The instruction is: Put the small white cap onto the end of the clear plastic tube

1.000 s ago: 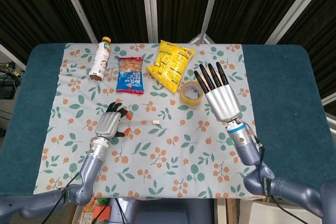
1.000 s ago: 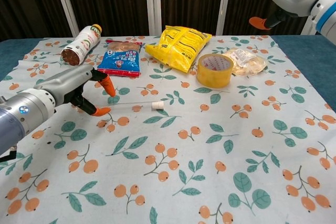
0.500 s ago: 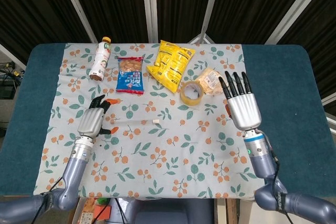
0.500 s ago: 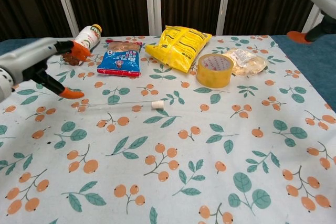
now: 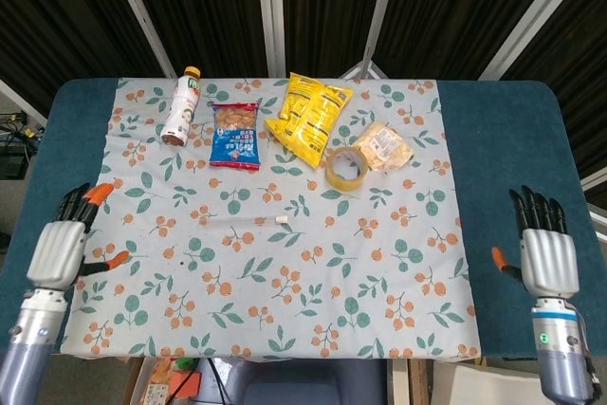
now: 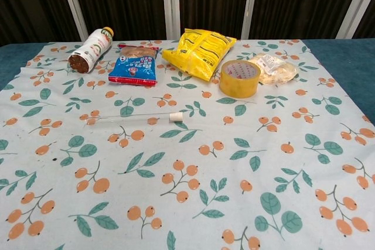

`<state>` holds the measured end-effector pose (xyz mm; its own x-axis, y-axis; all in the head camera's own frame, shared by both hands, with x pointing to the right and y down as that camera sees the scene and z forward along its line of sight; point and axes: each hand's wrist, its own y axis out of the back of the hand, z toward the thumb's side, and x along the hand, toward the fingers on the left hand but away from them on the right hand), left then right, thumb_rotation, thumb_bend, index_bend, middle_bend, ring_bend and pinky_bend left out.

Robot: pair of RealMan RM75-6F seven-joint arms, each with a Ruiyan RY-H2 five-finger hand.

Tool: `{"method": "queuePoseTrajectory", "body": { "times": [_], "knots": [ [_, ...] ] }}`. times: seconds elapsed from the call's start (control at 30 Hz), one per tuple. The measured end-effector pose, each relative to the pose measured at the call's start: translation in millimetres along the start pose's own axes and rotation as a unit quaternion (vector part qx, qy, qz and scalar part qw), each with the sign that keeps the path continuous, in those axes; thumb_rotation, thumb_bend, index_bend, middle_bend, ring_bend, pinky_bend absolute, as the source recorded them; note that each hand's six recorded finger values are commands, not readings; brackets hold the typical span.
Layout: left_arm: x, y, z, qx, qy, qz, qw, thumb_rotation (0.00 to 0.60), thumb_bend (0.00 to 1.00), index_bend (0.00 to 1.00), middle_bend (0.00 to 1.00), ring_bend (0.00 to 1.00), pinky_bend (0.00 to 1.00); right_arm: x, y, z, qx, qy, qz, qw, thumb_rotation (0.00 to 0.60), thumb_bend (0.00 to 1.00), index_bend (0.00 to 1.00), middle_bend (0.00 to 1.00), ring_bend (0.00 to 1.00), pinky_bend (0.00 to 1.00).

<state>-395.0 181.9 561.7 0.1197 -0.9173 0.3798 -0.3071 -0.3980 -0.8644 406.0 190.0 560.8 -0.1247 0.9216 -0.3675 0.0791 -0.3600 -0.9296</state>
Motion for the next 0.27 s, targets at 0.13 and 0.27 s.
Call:
{"method": "queuePoseTrajectory", "body": {
  "times": [0.13,0.27],
  "knots": [
    [-37,7,-17,0.005,0.004,-0.003,1.0000,0.600,0.17,0.09,0.08,0.00,0.00,25,2,-19,0.002,-0.009,-0.002,1.0000,0.600,0.32,0.00,0.00,0.00,0.00],
    [-56,15,-36,0.001,0.014,0.007,0.9999,0.600,0.17,0.10,0.08,0.00,0.00,40,7,-31,0.006,-0.003,-0.017,0.9998,0.600,0.32,0.00,0.00,0.00,0.00]
  ]
}}
